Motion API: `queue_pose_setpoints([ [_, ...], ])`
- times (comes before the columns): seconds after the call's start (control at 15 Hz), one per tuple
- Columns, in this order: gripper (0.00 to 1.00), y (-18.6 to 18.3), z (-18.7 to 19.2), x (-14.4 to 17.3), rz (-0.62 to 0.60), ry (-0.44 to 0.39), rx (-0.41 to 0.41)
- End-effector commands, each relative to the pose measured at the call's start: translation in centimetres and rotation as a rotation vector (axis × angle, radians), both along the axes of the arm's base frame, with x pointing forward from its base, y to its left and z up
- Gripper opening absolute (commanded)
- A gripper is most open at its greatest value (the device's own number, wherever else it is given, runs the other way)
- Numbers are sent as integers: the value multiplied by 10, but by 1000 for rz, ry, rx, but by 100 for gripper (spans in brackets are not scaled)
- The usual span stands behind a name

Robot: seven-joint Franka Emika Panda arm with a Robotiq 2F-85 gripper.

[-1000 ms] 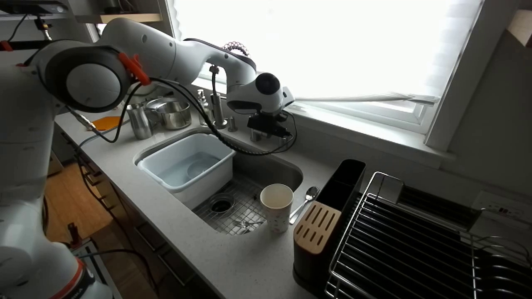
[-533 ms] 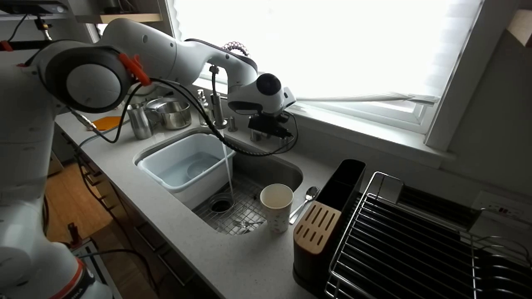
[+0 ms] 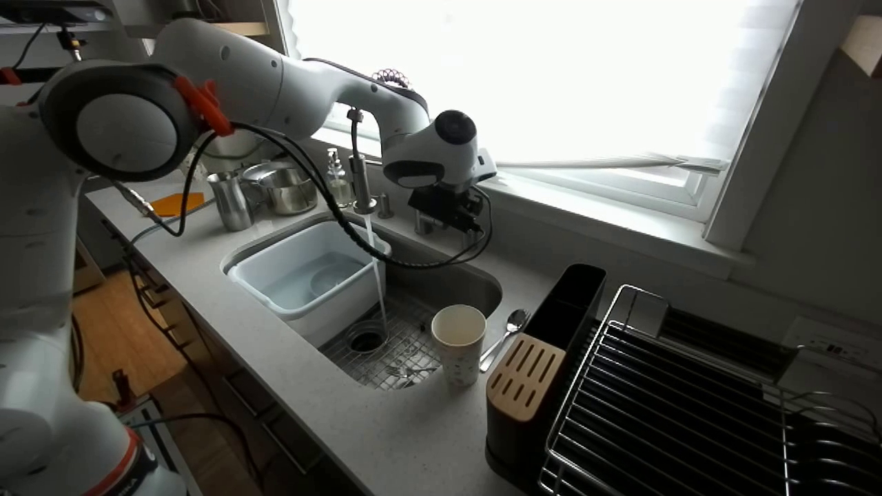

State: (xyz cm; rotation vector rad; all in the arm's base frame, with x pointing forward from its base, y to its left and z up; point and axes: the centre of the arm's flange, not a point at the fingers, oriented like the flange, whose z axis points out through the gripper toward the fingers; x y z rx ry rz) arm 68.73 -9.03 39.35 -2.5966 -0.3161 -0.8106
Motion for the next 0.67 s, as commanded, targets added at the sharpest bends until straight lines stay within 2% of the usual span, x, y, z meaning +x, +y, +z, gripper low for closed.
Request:
queue_pose_setpoints([
  [0.0, 100, -13, 25, -28, -35, 115, -53],
  [0.13, 100, -22, 39, -42, -69, 173, -105],
  [0.27, 100, -28, 56, -63, -121, 280, -125],
  [0.4, 100, -36, 67, -81, -163, 349, -195],
  [0.47, 100, -37, 53, -53, -132, 279, -154],
  [0.6, 100, -42, 66, -66, -160, 309, -183],
])
